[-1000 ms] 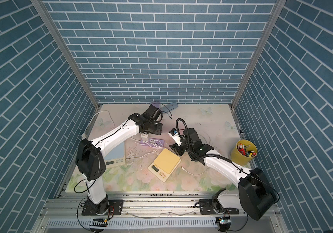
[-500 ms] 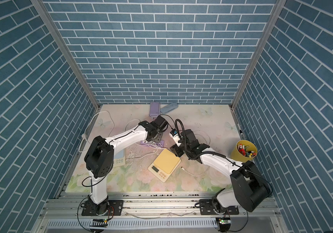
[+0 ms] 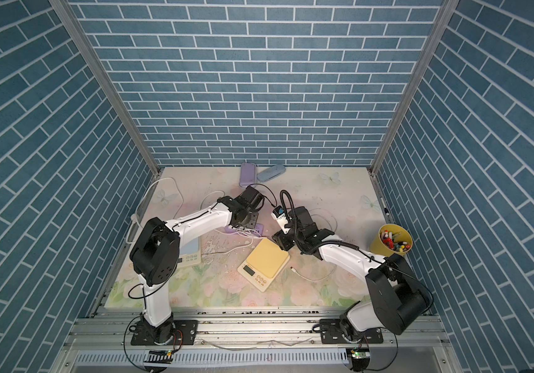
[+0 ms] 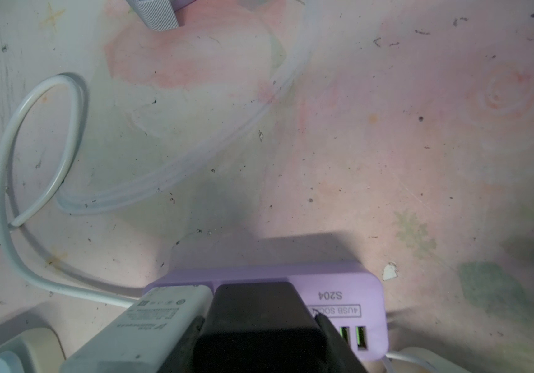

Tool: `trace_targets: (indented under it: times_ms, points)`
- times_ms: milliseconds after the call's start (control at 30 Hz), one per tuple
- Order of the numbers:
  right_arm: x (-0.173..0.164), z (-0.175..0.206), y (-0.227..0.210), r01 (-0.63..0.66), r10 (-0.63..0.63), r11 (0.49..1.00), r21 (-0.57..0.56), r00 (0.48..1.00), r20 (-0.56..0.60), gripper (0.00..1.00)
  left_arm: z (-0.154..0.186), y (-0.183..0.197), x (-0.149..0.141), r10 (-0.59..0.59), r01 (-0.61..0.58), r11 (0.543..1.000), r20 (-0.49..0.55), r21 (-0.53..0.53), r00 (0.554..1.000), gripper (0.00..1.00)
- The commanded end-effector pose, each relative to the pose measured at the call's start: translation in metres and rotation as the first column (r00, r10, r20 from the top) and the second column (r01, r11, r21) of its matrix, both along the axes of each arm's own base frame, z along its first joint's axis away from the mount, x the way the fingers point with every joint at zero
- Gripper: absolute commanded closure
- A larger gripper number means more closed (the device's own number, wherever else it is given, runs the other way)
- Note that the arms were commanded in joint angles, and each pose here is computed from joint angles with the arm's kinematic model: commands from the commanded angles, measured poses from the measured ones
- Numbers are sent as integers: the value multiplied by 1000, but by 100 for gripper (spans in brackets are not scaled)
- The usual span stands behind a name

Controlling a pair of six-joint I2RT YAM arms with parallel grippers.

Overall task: Charge the electronic scale
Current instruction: Insert the plug into the socket.

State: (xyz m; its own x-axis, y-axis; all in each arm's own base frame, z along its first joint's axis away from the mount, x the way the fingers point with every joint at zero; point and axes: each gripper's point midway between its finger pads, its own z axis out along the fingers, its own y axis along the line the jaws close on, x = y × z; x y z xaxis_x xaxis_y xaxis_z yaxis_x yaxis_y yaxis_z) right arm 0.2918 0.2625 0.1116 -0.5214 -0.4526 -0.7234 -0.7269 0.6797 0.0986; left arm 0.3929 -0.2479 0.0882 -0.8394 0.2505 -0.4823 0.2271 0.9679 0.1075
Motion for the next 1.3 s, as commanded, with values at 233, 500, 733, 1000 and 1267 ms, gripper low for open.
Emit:
trace_targets:
  times_ms: [233,500,733,1000,1267]
  points:
    - [3,-6,4,44,-43,999,10,996,-82,42,-13,27,-6,60,-56,996,-58,73,997,55]
    - [9,-13,1,86,-87,996,-20,990,-110,42,9,28,-1,48,-48,997,2,61,999,38]
    - [19,-30,-3,158,-164,986,-46,971,-176,42,35,24,3,29,-30,999,46,25,999,32]
    - [31,-41,6,185,-189,982,-41,955,-227,43,67,20,-2,9,-5,999,96,-46,995,33]
    - [44,-48,21,172,-177,984,-39,950,-257,47,47,18,-12,-7,10,997,39,-73,999,57]
